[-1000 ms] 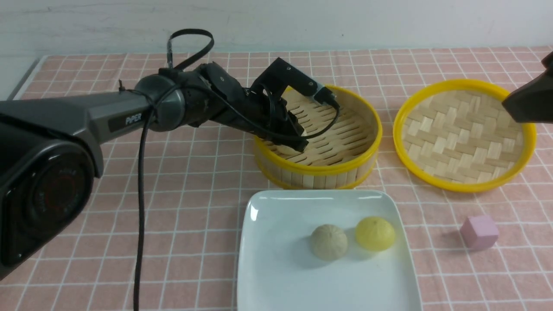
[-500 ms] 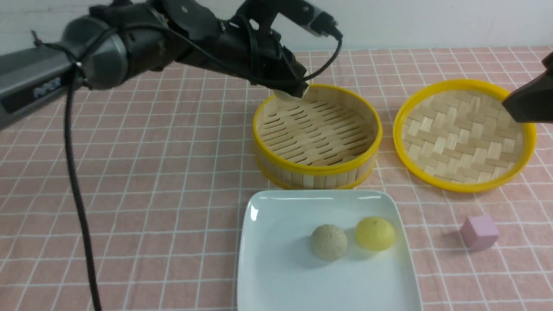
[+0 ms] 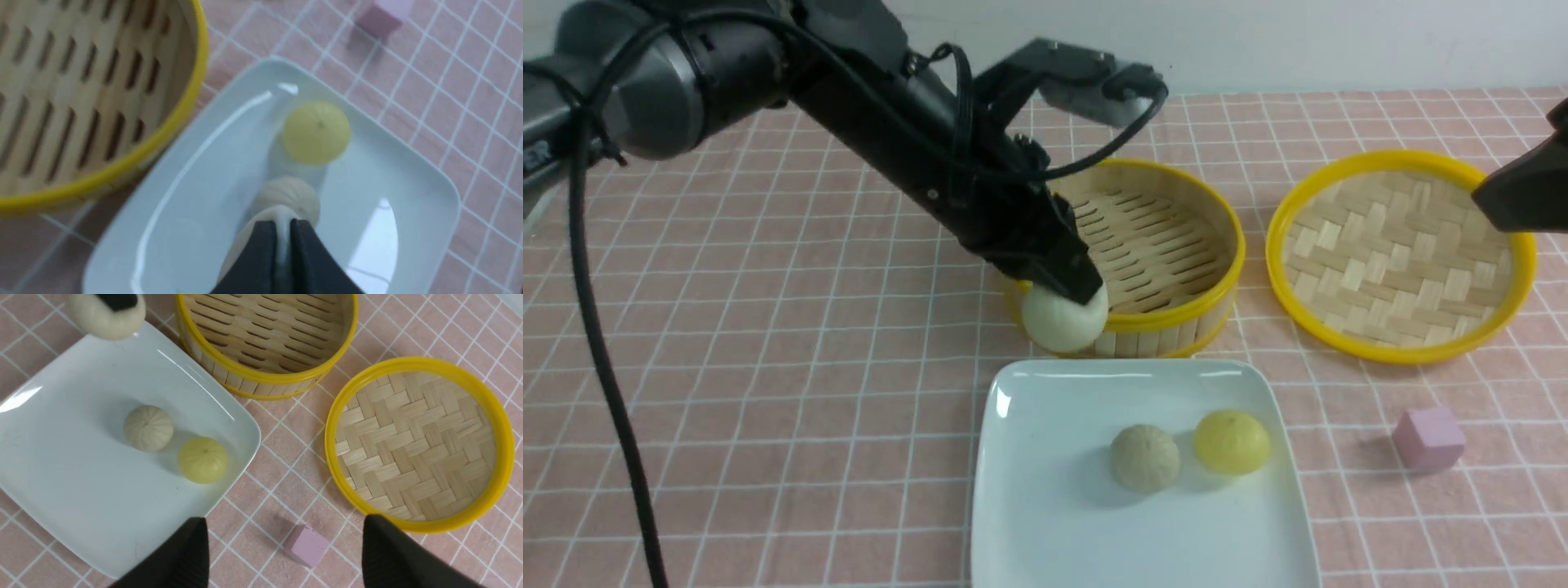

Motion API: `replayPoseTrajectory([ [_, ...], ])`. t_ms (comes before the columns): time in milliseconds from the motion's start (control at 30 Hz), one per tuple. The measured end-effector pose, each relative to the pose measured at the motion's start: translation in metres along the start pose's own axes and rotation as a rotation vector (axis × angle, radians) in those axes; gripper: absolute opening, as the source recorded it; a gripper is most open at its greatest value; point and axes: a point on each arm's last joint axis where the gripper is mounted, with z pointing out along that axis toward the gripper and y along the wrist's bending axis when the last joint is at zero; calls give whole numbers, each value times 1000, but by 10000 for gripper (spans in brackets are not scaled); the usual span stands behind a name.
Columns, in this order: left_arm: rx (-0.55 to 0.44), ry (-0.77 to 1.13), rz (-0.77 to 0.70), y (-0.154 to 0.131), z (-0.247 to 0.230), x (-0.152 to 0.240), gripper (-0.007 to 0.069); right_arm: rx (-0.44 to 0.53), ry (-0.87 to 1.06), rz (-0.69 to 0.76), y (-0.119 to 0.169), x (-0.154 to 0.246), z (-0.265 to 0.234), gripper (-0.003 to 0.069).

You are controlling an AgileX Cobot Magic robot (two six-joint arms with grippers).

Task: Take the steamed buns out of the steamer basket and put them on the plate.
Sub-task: Use the left arm to put the steamed stuffed bun into the plate

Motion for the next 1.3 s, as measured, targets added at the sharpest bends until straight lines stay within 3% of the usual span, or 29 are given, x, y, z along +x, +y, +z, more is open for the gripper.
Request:
replayPoseTrajectory([
  [167,98,101,-117,15,44,24,31,-4,-1,1,0,0,0,487],
  [400,140,178,-193,32,81,42,31,-20,-3,6,2,0,0,465],
  [767,66,205,-173,42,86,46,51,-20,-3,6,2,0,0,464],
  [900,66,206,-173,42,86,47,121,-20,-3,6,2,0,0,463],
  [1100,63,204,-174,42,86,46,386,-20,-3,6,2,0,0,463],
  [1167,65,206,-175,41,86,46,433,-20,-3,6,2,0,0,463],
  [1300,60,182,-150,38,75,36,457,-20,-3,6,2,0,0,463],
])
